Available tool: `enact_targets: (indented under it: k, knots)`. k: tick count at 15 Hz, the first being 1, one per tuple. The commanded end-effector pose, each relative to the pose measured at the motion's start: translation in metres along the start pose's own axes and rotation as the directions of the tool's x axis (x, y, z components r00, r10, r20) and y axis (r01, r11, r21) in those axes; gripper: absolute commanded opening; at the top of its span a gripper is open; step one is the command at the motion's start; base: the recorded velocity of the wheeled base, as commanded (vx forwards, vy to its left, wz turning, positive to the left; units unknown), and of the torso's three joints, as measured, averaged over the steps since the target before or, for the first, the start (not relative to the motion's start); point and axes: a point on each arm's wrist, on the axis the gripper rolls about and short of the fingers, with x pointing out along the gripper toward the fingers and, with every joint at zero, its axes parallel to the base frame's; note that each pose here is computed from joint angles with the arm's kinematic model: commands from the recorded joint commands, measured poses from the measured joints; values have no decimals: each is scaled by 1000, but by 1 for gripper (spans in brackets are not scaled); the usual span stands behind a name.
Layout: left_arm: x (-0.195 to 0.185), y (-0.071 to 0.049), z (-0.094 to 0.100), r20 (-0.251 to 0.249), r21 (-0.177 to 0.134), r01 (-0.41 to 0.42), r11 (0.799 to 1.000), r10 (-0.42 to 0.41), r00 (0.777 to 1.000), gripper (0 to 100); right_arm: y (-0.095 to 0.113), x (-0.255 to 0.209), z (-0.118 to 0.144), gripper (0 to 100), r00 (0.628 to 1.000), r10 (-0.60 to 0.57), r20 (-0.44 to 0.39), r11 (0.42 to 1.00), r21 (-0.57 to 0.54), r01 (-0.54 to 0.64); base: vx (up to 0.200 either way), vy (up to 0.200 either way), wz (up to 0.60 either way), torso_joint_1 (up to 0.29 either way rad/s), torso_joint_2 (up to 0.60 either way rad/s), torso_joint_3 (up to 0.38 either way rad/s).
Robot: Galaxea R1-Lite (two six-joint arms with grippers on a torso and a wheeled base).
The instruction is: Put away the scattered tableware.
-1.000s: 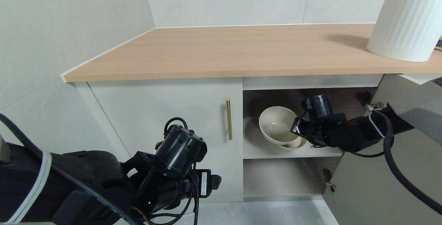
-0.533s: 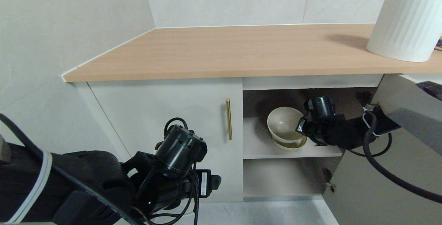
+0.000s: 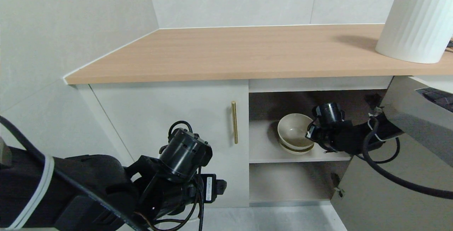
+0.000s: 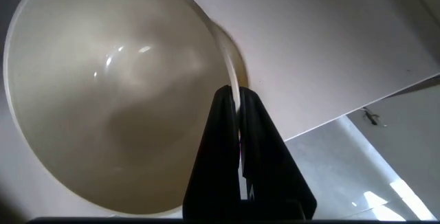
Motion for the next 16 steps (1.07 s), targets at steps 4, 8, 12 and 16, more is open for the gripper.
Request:
enact_targets:
  k: [4, 8, 12, 16]
  knots:
    - [1, 0, 0, -3, 1, -2, 1000, 2, 1000, 100, -1, 2, -3, 0, 1000, -7, -5, 1000, -5, 7, 0, 0, 0, 0, 0, 0]
    - [1, 0, 0, -2, 1, -2, 1000, 2, 1000, 100, -2, 4, -6, 100, 1000, -14, -15, 1000, -15, 14, 0, 0, 0, 0, 0, 0]
    - [1, 0, 0, -1, 1, -3, 1000, 3, 1000, 100, 0, 3, -7, 100, 1000, -8, -16, 1000, -19, 8, 0, 0, 0, 0, 0, 0]
    - [1, 0, 0, 1, 1, -7, 1000, 7, 1000, 100, 0, 1, -6, 100, 1000, -6, -14, 1000, -18, 6, 0, 0, 0, 0, 0, 0]
